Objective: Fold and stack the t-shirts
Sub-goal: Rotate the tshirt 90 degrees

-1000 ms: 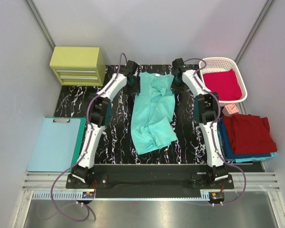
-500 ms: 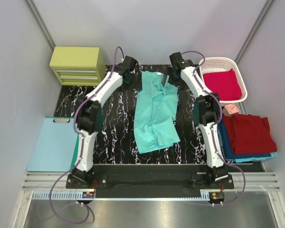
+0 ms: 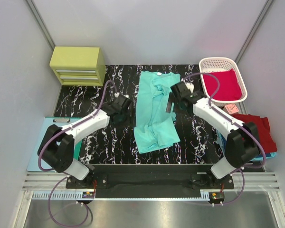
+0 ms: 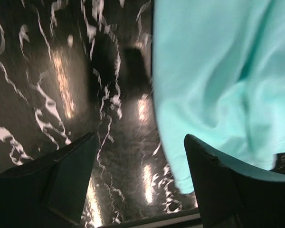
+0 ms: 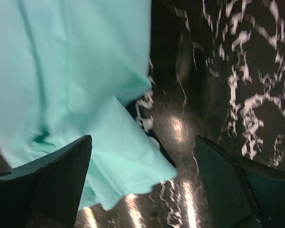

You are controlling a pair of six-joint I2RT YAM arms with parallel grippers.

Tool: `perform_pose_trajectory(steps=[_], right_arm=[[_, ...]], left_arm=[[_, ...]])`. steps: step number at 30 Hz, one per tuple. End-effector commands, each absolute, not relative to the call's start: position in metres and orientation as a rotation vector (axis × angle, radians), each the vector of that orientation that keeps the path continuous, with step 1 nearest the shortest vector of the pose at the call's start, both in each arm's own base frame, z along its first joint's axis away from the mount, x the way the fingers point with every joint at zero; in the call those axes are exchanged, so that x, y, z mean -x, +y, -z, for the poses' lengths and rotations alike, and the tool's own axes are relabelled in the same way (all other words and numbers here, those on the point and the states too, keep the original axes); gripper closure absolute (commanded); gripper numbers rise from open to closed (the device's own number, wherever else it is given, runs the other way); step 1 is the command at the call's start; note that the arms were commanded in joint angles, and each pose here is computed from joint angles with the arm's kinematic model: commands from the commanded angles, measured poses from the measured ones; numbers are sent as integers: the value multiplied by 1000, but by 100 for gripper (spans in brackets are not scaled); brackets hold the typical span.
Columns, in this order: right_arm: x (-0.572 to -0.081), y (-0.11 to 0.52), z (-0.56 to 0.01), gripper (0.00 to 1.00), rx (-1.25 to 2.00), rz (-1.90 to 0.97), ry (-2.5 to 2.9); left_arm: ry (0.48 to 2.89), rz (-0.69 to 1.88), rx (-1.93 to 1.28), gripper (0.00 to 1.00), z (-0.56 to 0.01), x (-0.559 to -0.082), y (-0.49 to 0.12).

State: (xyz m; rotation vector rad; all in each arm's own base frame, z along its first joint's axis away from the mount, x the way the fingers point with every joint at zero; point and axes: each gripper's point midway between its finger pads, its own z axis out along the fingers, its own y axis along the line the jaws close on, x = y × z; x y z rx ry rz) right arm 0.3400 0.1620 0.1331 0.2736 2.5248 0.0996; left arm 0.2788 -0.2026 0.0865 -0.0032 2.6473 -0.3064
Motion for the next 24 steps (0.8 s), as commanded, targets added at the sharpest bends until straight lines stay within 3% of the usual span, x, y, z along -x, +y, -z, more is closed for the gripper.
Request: perform_pose_trajectory(steps=[1,8,15,24], right_arm=[[-308,163,-123,0,-317,-113,2515],[-255,174,-111,0,-257,-233,2569],[-228,164,-84,0,-273,-173,2661],[-237,166,-95,0,-257,-166,2620]], left_arm=[[2604,414,-73,18,-94,-264,-229],[2618,356,-271,1,-75,-232,-251],[2717,345,-316,4,-47,-214,-263],[2870,268,-414,10,-13,-185,-261]])
